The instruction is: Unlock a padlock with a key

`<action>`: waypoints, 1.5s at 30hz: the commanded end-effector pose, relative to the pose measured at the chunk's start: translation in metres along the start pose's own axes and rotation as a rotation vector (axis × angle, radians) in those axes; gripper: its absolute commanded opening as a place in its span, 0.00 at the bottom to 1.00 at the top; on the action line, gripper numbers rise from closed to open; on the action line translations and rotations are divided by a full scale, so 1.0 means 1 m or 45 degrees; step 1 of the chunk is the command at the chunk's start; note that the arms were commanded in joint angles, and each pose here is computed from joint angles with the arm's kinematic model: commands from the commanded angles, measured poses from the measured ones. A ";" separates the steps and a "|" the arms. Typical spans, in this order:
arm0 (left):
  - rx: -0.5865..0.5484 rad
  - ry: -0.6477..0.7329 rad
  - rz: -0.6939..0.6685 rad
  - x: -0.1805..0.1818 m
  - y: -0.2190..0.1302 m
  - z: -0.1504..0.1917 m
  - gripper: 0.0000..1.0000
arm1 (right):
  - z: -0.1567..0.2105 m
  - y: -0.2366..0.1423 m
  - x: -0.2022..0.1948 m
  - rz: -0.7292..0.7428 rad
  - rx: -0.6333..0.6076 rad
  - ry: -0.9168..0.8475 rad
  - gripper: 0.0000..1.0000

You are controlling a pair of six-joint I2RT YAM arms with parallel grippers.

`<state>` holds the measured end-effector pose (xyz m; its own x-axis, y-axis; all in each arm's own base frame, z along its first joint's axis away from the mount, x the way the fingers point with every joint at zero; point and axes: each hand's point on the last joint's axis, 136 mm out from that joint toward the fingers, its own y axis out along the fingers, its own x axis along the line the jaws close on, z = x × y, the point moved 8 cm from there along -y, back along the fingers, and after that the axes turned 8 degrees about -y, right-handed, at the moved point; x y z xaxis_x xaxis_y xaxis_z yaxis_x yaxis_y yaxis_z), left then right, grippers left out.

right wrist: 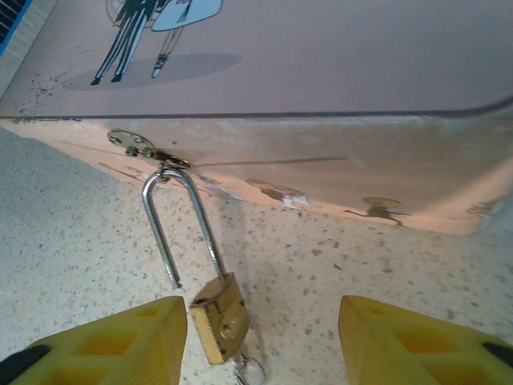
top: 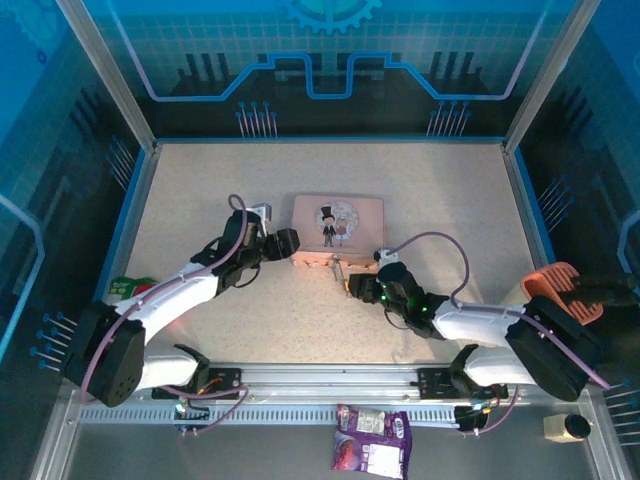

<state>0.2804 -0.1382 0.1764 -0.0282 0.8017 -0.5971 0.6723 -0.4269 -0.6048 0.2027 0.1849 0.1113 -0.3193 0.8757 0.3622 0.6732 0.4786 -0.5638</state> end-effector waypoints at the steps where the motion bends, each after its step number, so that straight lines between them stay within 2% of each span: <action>1: 0.032 0.045 0.051 -0.008 0.006 -0.007 0.71 | -0.008 0.008 0.012 -0.076 0.049 -0.017 0.54; 4: 0.061 0.064 0.056 -0.009 0.013 -0.006 0.72 | -0.006 0.015 0.016 -0.115 0.066 0.006 0.54; 10: 0.098 0.082 0.059 -0.011 0.024 -0.008 0.73 | 0.000 0.025 0.009 -0.020 0.108 0.048 0.54; 18: 0.122 0.111 -0.031 -0.006 0.034 -0.010 0.73 | 0.005 0.035 0.010 0.041 0.168 0.051 0.50; 26: 0.110 0.107 -0.157 0.001 0.039 -0.008 0.71 | 0.006 0.039 0.012 0.100 0.201 0.029 0.43; 36: 0.147 0.102 -0.168 0.004 0.046 0.001 0.70 | 0.011 0.043 0.012 0.155 0.254 -0.004 0.36; 45: 0.182 0.114 -0.187 0.004 0.050 0.012 0.69 | 0.010 0.041 0.015 0.130 0.237 0.010 0.21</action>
<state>0.3093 -0.1573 0.1458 -0.0361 0.8795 -0.4746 0.5854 -0.3663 -0.7233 0.2213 0.2187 0.0871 -0.2640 0.9113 0.3159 0.5675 0.4117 -0.7131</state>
